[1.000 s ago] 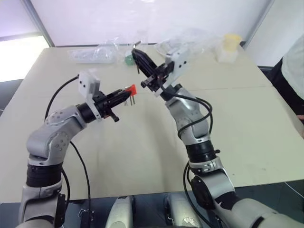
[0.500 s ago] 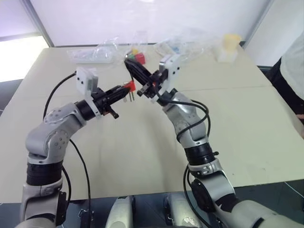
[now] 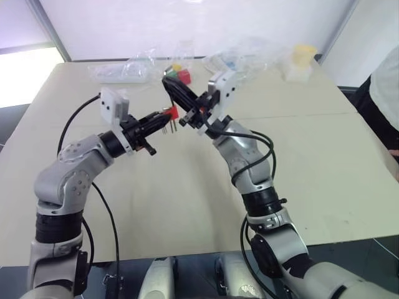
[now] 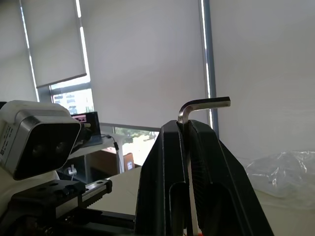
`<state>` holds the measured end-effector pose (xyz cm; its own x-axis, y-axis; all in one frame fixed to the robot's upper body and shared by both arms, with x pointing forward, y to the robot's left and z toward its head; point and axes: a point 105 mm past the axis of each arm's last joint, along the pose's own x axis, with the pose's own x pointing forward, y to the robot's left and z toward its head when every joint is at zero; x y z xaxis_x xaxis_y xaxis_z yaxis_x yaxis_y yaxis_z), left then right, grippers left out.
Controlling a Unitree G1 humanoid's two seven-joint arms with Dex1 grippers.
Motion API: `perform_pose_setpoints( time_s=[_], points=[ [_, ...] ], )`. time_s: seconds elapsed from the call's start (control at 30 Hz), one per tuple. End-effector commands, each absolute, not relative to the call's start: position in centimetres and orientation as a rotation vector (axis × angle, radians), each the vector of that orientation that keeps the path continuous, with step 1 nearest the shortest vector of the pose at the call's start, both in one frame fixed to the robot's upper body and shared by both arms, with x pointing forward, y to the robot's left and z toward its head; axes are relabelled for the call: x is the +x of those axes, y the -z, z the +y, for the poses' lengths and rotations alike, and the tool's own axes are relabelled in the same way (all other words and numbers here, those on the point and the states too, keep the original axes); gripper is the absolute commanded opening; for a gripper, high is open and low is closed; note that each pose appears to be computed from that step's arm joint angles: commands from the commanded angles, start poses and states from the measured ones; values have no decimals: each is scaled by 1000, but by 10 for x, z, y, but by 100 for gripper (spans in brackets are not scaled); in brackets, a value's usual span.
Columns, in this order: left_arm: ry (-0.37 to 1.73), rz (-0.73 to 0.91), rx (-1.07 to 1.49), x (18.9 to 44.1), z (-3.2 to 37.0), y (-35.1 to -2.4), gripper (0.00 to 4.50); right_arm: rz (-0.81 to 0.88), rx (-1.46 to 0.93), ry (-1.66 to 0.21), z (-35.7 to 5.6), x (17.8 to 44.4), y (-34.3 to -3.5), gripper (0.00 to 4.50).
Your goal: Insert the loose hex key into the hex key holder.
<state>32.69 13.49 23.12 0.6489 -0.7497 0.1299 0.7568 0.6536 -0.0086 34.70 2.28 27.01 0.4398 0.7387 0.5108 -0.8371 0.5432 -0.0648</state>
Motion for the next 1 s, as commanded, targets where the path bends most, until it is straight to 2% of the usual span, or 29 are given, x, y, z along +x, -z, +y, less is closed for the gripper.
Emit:
perform_pose_setpoints(
  time_s=[0.03, 1.0],
  points=[
    [873, -181, -53, 322, 132, -248, 0, -601, 213, -997, 25, 340, -290, 2],
    [877, -192, -74, 316, 130, -253, 0, -608, 195, -976, 20, 349, -290, 2]
  ],
)
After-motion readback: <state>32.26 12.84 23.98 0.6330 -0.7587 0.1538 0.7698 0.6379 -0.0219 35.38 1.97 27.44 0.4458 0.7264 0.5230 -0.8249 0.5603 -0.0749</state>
